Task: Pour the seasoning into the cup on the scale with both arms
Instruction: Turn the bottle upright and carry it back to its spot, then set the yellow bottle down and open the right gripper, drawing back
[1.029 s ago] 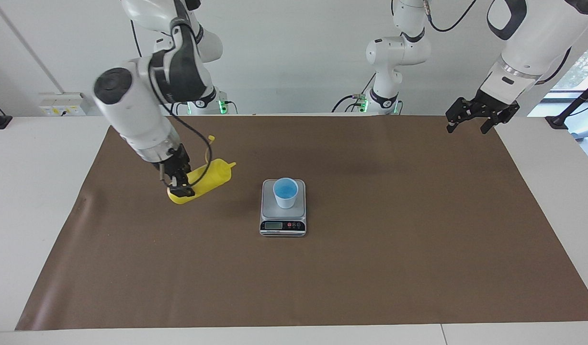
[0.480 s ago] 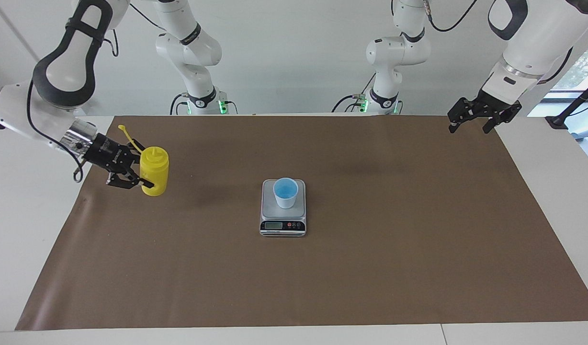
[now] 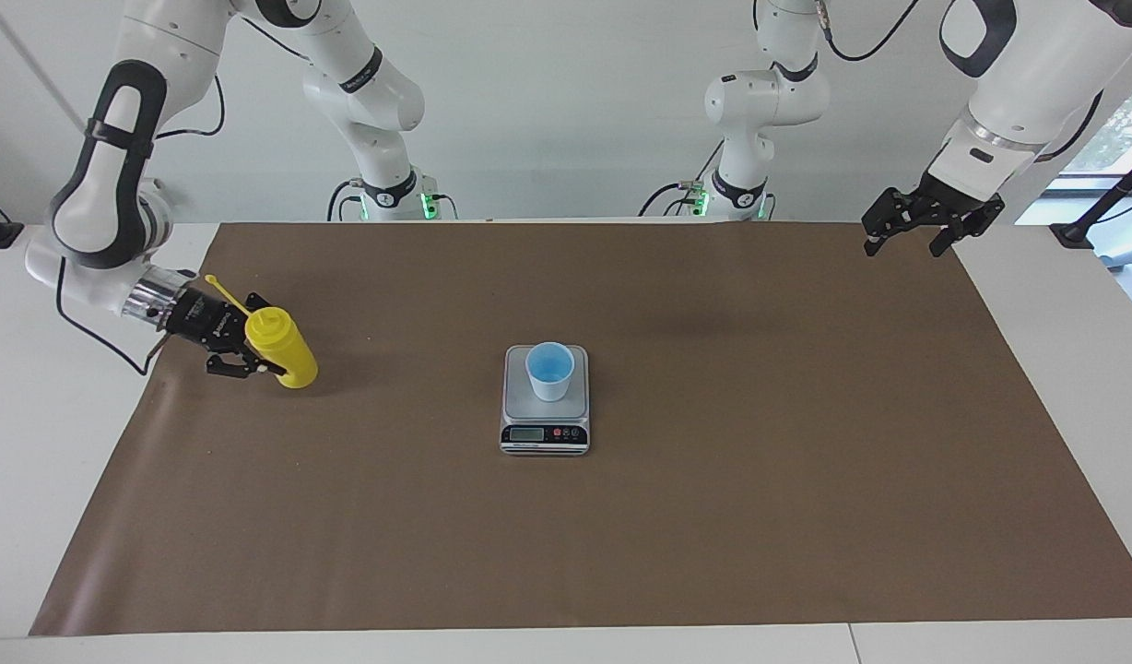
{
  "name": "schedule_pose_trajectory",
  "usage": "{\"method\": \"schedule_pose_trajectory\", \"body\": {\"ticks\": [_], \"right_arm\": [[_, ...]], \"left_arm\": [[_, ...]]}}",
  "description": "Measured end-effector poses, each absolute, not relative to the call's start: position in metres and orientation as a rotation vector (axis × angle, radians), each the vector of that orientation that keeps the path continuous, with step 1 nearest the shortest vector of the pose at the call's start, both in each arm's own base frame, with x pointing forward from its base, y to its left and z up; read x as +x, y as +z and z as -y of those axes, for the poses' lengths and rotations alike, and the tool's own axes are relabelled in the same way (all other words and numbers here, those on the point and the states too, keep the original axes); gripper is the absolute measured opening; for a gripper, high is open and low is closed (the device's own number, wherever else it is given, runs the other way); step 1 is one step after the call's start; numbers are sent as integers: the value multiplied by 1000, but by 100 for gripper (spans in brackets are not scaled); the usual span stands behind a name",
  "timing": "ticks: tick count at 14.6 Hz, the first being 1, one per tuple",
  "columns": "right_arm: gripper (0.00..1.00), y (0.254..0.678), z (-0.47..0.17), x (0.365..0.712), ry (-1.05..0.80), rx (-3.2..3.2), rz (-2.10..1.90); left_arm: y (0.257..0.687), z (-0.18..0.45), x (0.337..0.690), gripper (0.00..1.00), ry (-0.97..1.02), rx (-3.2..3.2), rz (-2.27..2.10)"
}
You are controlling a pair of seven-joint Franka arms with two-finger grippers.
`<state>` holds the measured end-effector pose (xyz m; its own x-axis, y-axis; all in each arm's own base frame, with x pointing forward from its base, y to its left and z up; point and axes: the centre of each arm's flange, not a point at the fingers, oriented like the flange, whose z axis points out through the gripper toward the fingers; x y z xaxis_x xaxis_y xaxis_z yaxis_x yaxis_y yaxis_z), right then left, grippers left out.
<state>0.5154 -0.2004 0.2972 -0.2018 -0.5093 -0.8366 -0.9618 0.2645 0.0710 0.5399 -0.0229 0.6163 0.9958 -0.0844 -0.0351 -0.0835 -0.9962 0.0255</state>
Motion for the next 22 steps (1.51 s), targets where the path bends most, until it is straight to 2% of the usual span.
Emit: {"method": "schedule_pose_trajectory", "body": {"ticks": [14,22], "right_arm": [[54,252,217,505,799,-1332,-1716],[54,246,218,503,798,-1325,-1699]], "left_arm": [[616,23,540,100,-56,3114,131],[616,23,540,100,-56,3114,131]]}}
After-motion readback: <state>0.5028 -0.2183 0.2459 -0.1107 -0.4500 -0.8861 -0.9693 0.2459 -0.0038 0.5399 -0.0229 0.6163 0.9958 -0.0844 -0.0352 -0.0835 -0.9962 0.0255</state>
